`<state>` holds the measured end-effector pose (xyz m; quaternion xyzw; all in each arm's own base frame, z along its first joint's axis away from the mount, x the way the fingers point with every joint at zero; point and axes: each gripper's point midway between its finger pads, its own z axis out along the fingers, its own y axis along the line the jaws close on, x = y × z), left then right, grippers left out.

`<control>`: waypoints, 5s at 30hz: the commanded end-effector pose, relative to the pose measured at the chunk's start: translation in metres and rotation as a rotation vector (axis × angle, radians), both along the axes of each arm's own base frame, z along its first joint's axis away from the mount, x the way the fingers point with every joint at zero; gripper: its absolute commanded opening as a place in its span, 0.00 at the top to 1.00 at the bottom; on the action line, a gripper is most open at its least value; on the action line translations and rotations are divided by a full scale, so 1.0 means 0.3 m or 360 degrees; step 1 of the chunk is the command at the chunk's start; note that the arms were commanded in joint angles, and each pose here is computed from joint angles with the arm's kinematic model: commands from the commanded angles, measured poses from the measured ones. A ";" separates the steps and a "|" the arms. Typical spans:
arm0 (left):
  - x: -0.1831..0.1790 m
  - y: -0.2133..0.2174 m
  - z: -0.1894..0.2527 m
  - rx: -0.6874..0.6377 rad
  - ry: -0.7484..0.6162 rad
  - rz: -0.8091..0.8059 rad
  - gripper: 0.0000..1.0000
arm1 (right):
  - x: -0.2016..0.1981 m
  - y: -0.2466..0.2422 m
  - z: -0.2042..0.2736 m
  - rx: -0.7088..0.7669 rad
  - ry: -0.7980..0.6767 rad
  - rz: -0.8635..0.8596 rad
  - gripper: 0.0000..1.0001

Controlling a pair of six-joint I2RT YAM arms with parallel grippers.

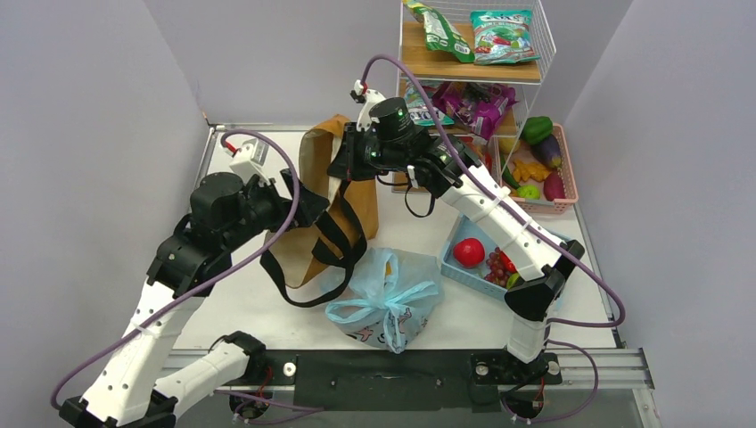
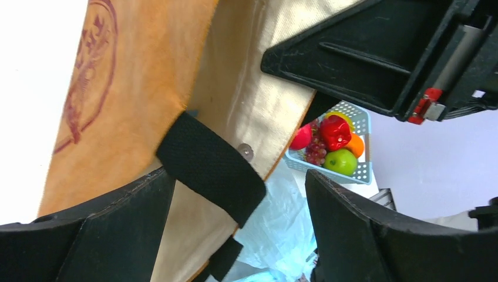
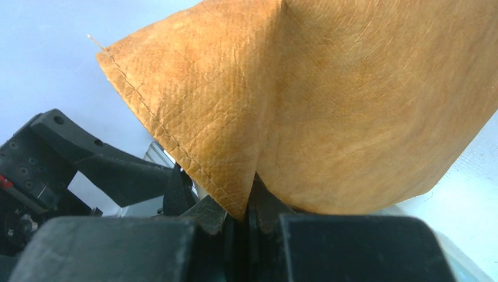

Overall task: Place the food into the grocery bag and tie it
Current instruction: Adjust the grocery bag at the center of the board.

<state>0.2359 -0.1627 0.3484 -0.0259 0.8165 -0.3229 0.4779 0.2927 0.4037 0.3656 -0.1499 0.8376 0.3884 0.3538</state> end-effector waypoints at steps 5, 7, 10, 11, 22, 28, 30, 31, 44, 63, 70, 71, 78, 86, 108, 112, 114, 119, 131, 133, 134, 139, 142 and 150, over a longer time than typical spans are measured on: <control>-0.028 -0.020 0.003 -0.0210 0.0068 0.0137 0.26 | -0.013 -0.014 0.109 0.0095 -0.0128 -0.0004 1.00; -0.037 -0.026 -0.025 -0.0229 0.0128 0.0142 0.28 | -0.013 -0.015 0.110 0.0095 -0.0132 -0.0004 1.00; -0.046 -0.037 -0.032 -0.0279 0.0120 0.0136 0.30 | -0.014 -0.021 0.108 0.0089 -0.0136 -0.0009 1.00; -0.043 -0.037 -0.018 -0.0302 0.0087 0.0139 0.30 | -0.017 -0.021 0.109 0.0091 -0.0138 -0.0006 1.00; -0.001 -0.088 0.080 -0.0422 -0.0067 0.0068 1.00 | -0.019 -0.035 0.083 0.0066 -0.0132 -0.0002 1.00; -0.071 0.008 0.190 -0.0241 -0.0066 0.0127 1.00 | 0.000 -0.081 0.044 0.0016 -0.0123 -0.0021 1.00; -0.088 0.044 0.180 -0.0099 -0.0005 0.0152 1.00 | 0.008 -0.099 0.040 0.0007 -0.0127 -0.0028 1.00; -0.096 0.063 0.207 -0.0052 -0.0031 0.0155 1.00 | 0.016 -0.110 0.038 0.0002 -0.0132 -0.0034 1.00; -0.161 -0.034 0.207 0.0009 -0.0013 -0.0278 1.00 | 0.031 -0.193 0.038 -0.0071 -0.0187 -0.0074 1.00; -0.321 -0.205 0.298 -0.0271 -0.0177 -0.1061 1.00 | 0.177 -0.163 0.297 0.0036 -0.0842 -0.0190 1.00; -0.380 -0.216 0.443 -0.0633 -0.0284 -0.1382 1.00 | 0.302 -0.141 0.388 0.0168 -0.1038 -0.0439 1.00; -0.374 -0.212 0.433 -0.0626 -0.0271 -0.1380 1.00 | 0.298 -0.140 0.444 0.0206 -0.1092 -0.0431 1.00; -0.441 -0.172 0.414 -0.0600 -0.0285 -0.1498 1.00 | 0.284 -0.091 0.541 0.0239 -0.1429 -0.0252 1.00; -0.471 -0.144 0.362 -0.0538 -0.0315 -0.1486 1.00 | 0.235 -0.167 0.624 0.0260 -0.1559 -0.0256 1.00; -0.175 0.184 0.469 0.0124 -0.0416 0.0003 0.29 | 0.120 -0.151 0.646 0.0125 -0.1376 -0.0343 1.00; -0.160 0.173 0.462 0.0103 -0.0436 -0.0009 0.26 | 0.117 -0.147 0.625 -0.0021 -0.1389 -0.0412 1.00; -0.134 0.182 0.435 0.0121 -0.0407 0.0031 0.26 | 0.117 -0.140 0.601 -0.0091 -0.1363 -0.0439 1.00; -0.061 0.143 0.366 0.0108 -0.0309 0.0023 0.25 | 0.144 -0.125 0.497 -0.0278 -0.1252 -0.0474 1.00; -0.007 -0.091 0.219 0.0304 -0.0406 -0.0123 0.24 | 0.136 -0.054 0.219 -0.0486 -0.0959 -0.0251 1.00; 0.003 -0.119 0.187 0.0418 -0.0409 -0.0088 0.26 | 0.136 -0.053 0.214 -0.0485 -0.0950 -0.0246 1.00; 0.013 -0.124 0.175 0.0479 -0.0404 -0.0043 0.27 | 0.136 -0.055 0.214 -0.0486 -0.0948 -0.0246 1.00; 0.048 -0.078 0.171 0.0550 -0.0394 0.0155 0.39 | 0.130 -0.065 0.212 -0.0478 -0.0932 -0.0237 1.00; 0.061 -0.039 0.158 0.0600 -0.0388 0.0254 0.42 | 0.128 -0.069 0.214 -0.0454 -0.0916 -0.0221 1.00; 0.088 -0.036 0.068 0.0697 -0.0311 0.0317 0.42 | 0.117 -0.068 0.231 -0.0406 -0.0905 -0.0197 1.00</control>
